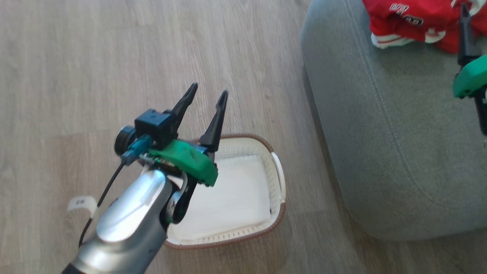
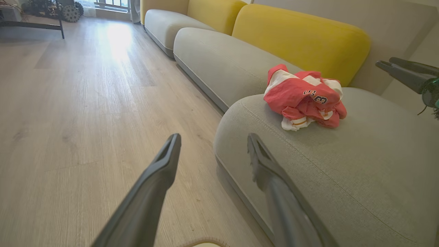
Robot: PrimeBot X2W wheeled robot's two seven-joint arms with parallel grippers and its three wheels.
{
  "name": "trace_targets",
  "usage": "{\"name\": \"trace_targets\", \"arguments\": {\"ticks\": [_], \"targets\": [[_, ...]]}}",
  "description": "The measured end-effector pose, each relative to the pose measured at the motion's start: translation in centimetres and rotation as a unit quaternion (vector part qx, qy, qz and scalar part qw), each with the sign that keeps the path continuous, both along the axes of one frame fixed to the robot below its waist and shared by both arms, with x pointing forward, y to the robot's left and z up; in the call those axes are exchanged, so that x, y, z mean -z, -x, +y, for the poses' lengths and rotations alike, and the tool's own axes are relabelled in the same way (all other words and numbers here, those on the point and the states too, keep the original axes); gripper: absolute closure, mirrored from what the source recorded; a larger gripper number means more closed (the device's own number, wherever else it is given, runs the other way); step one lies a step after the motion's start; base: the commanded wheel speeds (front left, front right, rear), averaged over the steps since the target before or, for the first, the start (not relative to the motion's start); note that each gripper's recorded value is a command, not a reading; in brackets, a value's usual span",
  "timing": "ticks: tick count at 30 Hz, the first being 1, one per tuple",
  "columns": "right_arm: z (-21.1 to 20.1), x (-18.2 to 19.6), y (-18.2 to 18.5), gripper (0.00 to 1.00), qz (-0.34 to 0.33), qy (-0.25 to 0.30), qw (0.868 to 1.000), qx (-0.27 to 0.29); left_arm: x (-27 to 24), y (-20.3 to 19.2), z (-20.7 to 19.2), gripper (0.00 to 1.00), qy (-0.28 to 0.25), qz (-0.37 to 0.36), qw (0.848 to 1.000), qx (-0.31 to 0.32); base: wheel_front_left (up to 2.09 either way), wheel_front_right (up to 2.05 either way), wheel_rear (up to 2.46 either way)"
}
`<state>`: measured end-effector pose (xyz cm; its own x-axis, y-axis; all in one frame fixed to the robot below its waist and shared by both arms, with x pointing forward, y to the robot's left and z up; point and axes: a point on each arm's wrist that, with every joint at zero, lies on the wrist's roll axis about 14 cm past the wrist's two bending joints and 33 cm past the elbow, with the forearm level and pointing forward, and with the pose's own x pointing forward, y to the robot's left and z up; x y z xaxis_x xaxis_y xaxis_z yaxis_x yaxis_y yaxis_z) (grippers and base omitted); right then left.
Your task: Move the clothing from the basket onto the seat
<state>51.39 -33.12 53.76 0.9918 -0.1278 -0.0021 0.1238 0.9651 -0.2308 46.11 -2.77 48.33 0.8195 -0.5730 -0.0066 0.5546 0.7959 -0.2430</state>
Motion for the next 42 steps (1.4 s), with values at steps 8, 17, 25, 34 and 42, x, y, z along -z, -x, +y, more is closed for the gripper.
{"name": "trace_targets", "arguments": {"ticks": [8, 17, 25, 34, 42], "targets": [[5.0, -2.9, 0.5, 0.0, -0.045, -0.015, 0.997, -0.059, -1.4, 1.4, 5.2, 0.0, -0.002, -0.004, 0.996, -0.09, 0.0, 0.0, 0.0], [11.9, -4.1, 1.8, 0.0, -0.082, -0.052, 0.988, -0.121, -1.2, 4.0, 12.9, 0.0, -0.011, 0.002, 0.978, -0.207, 0.0, 0.0, 0.0], [16.2, -2.4, 5.0, 0.0, -0.083, -0.079, 0.983, -0.143, 0.0, 7.1, 19.1, 0.0, -0.023, 0.019, 0.955, -0.297, 0.0, 0.0, 0.0], [17.5, -0.1, 10.0, 0.0, -0.072, -0.11, 0.981, -0.144, 0.5, 10.9, 22.0, 0.0, -0.03, 0.022, 0.94, -0.339, 0.0, 0.0, 0.0], [17.8, 0.8, 12.7, 0.0, -0.069, -0.144, 0.977, -0.144, 1.5, 13.2, 22.5, 0.0, -0.026, 0.037, 0.935, -0.353, 0.0, 0.0, 0.0]]}}
